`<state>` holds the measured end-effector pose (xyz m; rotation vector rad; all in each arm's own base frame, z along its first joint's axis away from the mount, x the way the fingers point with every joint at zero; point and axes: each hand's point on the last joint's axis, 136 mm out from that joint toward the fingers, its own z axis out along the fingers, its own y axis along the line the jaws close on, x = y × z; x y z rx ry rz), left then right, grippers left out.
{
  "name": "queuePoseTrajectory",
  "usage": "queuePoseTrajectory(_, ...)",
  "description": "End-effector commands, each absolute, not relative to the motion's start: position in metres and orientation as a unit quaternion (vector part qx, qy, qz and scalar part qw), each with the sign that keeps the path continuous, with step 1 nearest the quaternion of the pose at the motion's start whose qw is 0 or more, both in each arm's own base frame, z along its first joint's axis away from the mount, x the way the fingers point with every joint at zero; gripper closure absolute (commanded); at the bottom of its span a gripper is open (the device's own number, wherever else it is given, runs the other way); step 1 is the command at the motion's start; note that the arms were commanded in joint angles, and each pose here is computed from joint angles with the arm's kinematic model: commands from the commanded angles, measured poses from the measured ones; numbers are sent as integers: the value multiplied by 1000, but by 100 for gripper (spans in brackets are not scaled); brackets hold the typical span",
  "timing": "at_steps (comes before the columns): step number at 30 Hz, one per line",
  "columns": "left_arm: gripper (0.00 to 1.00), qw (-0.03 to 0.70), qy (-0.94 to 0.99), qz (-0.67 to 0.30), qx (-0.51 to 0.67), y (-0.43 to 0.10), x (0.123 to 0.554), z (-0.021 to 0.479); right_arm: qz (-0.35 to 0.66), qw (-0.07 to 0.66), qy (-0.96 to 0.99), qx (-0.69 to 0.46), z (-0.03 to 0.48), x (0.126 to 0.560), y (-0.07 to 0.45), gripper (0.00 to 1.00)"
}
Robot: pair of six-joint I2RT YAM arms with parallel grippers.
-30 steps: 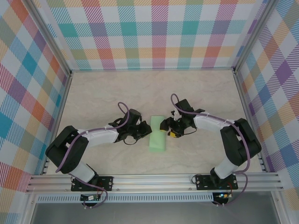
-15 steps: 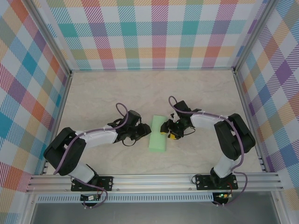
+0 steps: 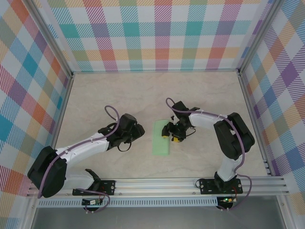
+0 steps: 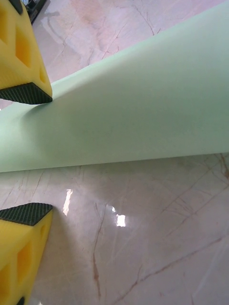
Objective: Fold a paper plane with a square sheet of paper (pick it up from the middle)
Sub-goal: Fold a square sheet of paper at the center of the table.
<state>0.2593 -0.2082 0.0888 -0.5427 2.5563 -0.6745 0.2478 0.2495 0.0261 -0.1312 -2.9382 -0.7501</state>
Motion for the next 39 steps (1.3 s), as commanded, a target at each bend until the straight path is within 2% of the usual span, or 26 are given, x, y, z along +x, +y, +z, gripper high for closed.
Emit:
queuePoseTrajectory(1,51,218,928,-225,-201,-201,254,83,-230,67,-971,-18,19,242,250,40)
queuePoseTrajectory(10,50,216,929,-224,-199,-203,255,82,-211,80,-974,-18,11,242,249,38)
queuePoseTrajectory(22,50,206,933,-219,-197,-204,254,76,-117,100,-988,-1,-7,237,238,36)
queuePoseTrajectory(39,50,200,935,-219,-197,-205,254,74,-107,92,-989,-39,-8,244,238,36)
